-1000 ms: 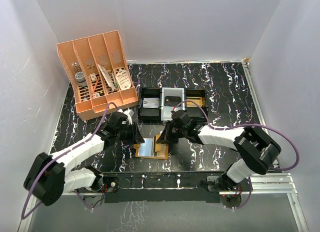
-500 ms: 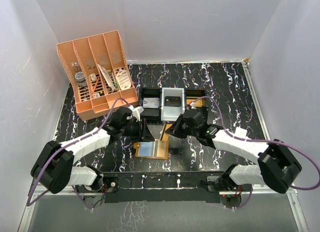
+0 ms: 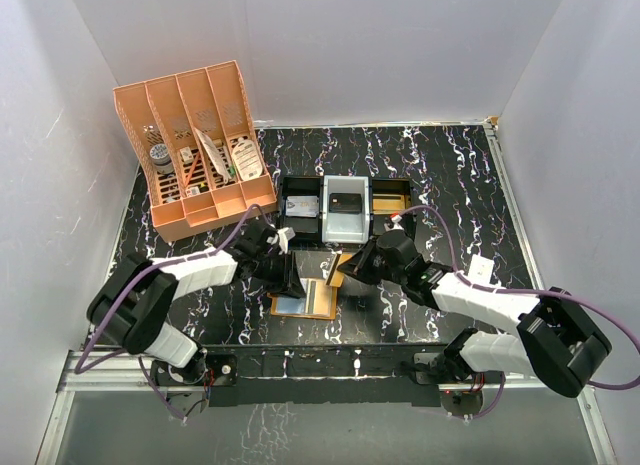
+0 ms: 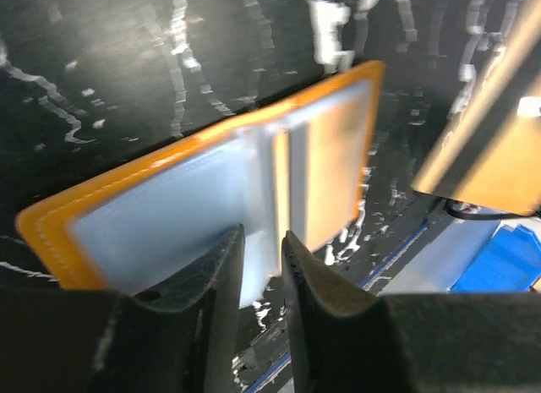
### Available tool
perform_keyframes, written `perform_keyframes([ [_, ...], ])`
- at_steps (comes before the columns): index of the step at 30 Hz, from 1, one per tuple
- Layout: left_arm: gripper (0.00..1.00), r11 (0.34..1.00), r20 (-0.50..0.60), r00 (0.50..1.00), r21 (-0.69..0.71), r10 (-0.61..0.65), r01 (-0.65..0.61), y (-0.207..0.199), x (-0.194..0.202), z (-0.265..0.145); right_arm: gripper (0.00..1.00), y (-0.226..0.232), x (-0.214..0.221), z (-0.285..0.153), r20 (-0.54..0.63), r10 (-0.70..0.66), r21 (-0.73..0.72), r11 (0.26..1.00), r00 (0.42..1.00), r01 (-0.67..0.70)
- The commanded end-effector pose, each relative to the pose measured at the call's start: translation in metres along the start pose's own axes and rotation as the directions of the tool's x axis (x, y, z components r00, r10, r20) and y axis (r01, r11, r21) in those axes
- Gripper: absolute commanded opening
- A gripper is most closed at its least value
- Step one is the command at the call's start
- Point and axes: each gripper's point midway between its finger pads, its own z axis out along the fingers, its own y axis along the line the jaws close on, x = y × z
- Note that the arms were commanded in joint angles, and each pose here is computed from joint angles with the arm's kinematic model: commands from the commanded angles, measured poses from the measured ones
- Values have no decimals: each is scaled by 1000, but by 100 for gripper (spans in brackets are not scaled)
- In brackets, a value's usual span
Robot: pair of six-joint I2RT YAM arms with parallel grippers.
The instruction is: Take the credit cards out of the card holder
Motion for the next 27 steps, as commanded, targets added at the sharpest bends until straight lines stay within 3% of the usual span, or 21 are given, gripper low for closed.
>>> perform_keyframes([
  [1, 24, 962, -61, 997, -271, -37, 19, 47, 12, -5, 0, 50, -26, -4, 77, -57, -143, 987, 995, 67],
  [7, 24, 972, -30, 1000, -233, -3, -4, 32, 1, -11, 0, 57, -60, -17, 186, -115, -123, 983, 976, 139],
  [13, 33, 987, 55, 998, -158, 36, -27, 4, -18, -25, 0, 52, -89, -32, 278, -185, -54, 977, 942, 208],
  [16, 38, 987, 116, 990, -148, 78, -60, -5, -27, -36, 0, 56, -85, -35, 254, -177, -92, 974, 951, 206],
  [20, 51, 983, 215, 968, -158, 128, -95, -12, -41, -53, 0, 54, -68, -32, 190, -148, -154, 972, 971, 178],
  [23, 62, 972, 252, 952, -200, 172, -123, -13, -50, -65, 0, 58, -74, -34, 226, -152, -172, 966, 962, 193],
  [27, 79, 961, 244, 947, -230, 210, -154, -13, -64, -85, 0, 68, -93, -35, 273, -259, -127, 945, 926, 302],
])
